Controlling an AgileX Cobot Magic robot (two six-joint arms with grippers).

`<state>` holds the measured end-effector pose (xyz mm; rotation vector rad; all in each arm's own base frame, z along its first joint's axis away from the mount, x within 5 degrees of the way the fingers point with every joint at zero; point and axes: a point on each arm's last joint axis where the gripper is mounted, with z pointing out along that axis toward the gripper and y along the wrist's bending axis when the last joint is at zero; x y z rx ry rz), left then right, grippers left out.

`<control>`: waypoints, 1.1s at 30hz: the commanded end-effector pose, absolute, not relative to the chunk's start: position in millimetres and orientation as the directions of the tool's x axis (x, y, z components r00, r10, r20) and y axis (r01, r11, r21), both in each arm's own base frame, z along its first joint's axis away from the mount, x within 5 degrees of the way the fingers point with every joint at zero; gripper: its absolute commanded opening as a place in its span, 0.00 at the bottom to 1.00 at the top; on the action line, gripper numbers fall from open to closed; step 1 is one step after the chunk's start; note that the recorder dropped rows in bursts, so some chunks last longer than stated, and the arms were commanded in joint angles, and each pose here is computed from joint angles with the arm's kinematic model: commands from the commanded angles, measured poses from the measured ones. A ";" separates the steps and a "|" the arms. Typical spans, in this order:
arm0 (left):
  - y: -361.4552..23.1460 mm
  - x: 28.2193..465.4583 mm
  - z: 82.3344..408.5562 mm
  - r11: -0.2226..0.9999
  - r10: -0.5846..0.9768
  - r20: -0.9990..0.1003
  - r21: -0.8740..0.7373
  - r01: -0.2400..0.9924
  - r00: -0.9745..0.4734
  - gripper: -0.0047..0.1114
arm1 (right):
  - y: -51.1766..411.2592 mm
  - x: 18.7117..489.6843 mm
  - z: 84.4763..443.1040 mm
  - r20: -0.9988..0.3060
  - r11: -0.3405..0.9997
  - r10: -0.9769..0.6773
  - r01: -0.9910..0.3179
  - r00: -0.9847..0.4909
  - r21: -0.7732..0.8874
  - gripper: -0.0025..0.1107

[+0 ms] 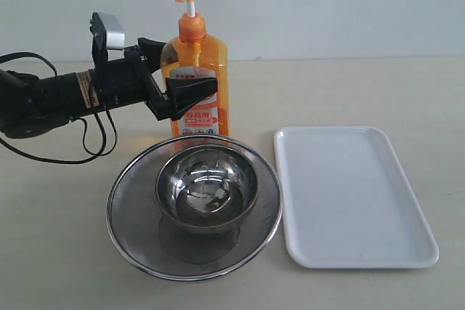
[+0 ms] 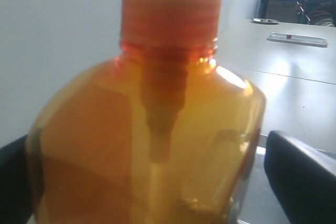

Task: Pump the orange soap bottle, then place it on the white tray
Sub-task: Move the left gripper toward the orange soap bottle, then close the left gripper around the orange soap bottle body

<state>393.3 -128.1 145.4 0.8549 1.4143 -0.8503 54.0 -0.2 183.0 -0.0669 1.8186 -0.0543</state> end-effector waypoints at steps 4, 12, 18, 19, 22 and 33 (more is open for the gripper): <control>-140.4 394.7 152.5 0.433 -0.015 -1.000 -0.012 0.901 -0.006 0.95 | -0.3 54.0 184.3 -0.970 0.997 -0.075 -0.013 -0.231 -0.074 0.05; -138.6 398.7 150.0 0.474 -0.010 -0.998 -0.061 0.879 -0.063 0.47 | -0.3 54.0 184.1 -0.970 0.997 -0.075 -0.013 -0.232 -0.074 0.05; -135.3 403.7 144.5 0.532 0.056 -0.996 -0.025 0.847 -0.064 0.08 | -0.3 54.0 184.1 -0.970 0.997 -0.075 -0.013 -0.232 -0.074 0.05; -133.4 406.2 141.7 0.561 0.077 -0.993 -0.029 0.827 -0.087 0.08 | -0.3 54.0 184.1 -0.970 0.997 -0.075 -0.013 -0.232 -0.074 0.05; -128.7 411.4 136.3 0.623 0.128 -0.985 -0.009 0.782 -0.114 0.08 | -0.3 54.0 184.1 -0.970 0.997 -0.075 -0.013 -0.232 -0.074 0.05; -118.0 415.7 141.6 0.678 0.117 -0.987 -0.005 0.735 -0.115 0.08 | -0.3 54.0 184.1 -0.970 0.997 -0.075 -0.013 -0.232 -0.074 0.05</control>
